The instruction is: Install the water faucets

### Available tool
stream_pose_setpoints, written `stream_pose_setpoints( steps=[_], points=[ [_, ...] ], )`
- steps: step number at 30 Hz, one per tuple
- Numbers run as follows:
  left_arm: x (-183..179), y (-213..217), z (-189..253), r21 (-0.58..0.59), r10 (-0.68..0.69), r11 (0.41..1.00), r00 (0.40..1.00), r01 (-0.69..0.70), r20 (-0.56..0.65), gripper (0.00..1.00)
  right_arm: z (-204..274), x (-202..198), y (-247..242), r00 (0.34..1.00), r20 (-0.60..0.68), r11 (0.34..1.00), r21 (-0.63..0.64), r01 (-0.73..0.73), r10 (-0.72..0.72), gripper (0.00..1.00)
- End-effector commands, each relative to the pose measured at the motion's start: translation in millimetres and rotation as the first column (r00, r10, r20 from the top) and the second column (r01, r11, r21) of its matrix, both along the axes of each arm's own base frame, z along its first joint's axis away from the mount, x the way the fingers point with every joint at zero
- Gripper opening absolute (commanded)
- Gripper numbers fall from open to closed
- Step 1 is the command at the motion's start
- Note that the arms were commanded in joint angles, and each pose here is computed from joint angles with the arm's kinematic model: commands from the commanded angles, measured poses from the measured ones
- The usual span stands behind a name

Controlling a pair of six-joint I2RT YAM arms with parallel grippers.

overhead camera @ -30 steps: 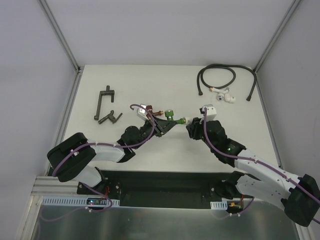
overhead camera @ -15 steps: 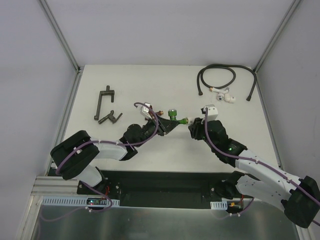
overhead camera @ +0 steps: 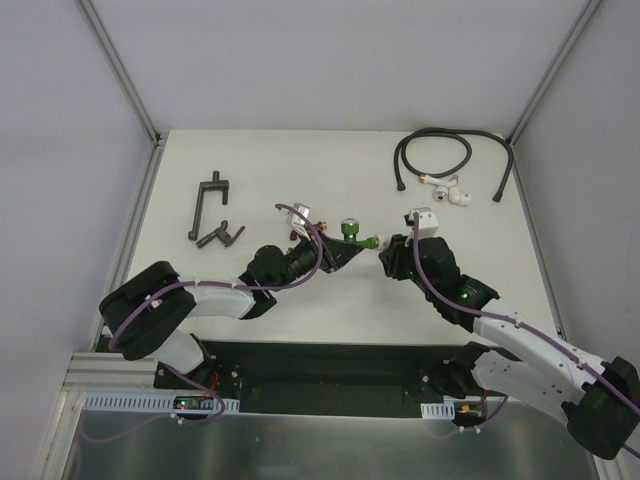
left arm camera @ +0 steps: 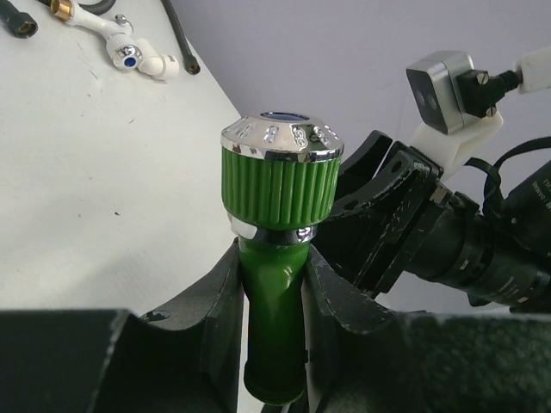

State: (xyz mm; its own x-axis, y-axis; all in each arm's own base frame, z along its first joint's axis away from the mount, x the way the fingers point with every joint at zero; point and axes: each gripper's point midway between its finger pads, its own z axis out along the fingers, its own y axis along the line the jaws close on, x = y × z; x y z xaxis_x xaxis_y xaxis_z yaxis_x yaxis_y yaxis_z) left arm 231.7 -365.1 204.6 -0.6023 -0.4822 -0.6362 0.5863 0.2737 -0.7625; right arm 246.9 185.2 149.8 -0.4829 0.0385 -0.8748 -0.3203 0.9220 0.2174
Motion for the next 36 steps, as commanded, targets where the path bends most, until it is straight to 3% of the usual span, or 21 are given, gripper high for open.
stream_pose_setpoints(
  steps=[1,15,27,36],
  points=[
    [-33,-18,34,0.020,-0.180,0.984,0.967,0.179,0.182,0.00,72,-22,62,0.956,0.112,0.933,0.211,-0.291,0.272,0.01],
    [-57,-15,28,0.254,-0.343,0.932,0.857,0.259,0.383,0.00,97,-44,75,0.909,0.111,0.876,0.243,-0.416,0.401,0.02],
    [-68,0,12,0.402,-0.423,0.883,0.778,0.241,0.464,0.00,109,-58,75,0.883,0.104,0.845,0.258,-0.468,0.457,0.02],
    [-64,5,14,0.372,-0.370,0.905,0.810,0.204,0.455,0.00,110,-60,80,0.873,0.092,0.834,0.263,-0.485,0.479,0.02]
  ],
)
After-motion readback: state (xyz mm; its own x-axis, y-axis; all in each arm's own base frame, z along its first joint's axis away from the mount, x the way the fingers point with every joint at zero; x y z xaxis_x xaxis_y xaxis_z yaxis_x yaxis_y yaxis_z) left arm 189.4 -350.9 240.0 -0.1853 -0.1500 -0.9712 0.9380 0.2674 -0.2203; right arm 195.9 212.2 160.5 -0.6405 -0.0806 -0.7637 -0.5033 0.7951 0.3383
